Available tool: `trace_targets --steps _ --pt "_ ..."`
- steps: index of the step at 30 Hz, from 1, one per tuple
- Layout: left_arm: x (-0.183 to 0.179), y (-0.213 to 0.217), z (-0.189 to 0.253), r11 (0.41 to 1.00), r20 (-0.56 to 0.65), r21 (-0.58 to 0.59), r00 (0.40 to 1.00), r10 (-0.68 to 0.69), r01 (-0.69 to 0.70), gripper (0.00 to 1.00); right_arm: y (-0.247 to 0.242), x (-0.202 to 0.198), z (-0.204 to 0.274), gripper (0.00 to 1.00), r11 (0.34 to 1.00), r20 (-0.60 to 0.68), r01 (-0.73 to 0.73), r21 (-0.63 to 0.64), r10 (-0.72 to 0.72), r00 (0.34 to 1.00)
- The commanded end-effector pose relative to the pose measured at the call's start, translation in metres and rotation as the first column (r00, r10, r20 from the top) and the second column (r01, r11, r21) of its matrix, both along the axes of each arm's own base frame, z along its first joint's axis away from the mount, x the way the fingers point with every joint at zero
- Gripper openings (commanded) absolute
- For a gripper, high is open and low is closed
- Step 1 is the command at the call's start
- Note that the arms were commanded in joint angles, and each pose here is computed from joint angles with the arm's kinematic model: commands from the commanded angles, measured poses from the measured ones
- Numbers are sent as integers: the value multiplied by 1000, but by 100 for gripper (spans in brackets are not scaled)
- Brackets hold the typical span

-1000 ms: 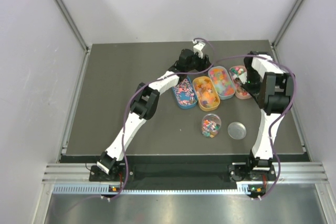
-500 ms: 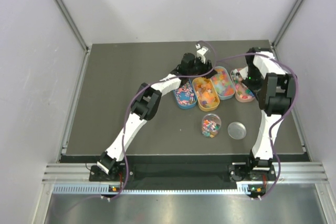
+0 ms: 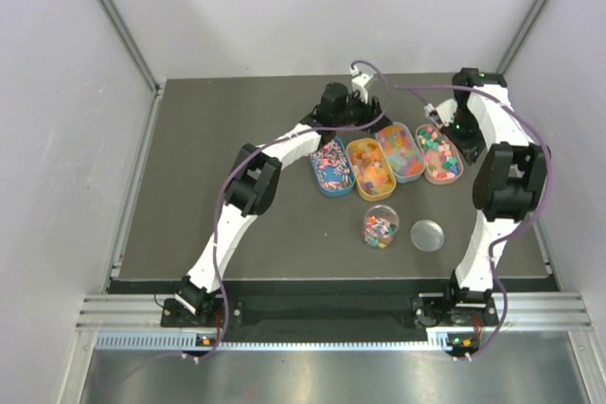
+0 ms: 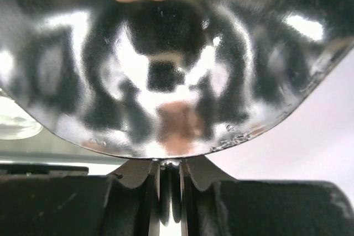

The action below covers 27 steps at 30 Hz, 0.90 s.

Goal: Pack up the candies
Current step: Scoop the fake candies from the storage box.

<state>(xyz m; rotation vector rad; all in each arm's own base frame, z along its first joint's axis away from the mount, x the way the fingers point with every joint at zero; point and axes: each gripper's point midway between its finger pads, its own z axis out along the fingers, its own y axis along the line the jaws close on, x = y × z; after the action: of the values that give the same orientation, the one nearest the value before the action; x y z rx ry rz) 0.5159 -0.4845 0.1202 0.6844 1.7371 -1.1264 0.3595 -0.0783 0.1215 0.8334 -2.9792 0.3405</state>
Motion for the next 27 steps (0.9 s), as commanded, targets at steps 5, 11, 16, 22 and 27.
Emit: trace_targets --steps 5,11,16,22,27 --pt "-23 38 175 980 66 -179 995 -78 89 57 20 -46 47 0 986 -4 -118 116 119 993" --pt "-78 53 191 958 -72 -179 968 -241 225 53 36 -56 59 0 963 44 -207 175 202 978" --pt "-99 52 182 951 -137 -165 949 -285 261 49 54 -64 69 0 927 83 -329 179 320 944" --pt "-111 42 179 953 -130 -136 949 -288 271 49 76 -58 80 0 876 143 -462 135 444 884" --pt "-117 33 176 954 -120 -121 950 -289 275 49 85 -60 88 0 861 145 -489 136 471 870"
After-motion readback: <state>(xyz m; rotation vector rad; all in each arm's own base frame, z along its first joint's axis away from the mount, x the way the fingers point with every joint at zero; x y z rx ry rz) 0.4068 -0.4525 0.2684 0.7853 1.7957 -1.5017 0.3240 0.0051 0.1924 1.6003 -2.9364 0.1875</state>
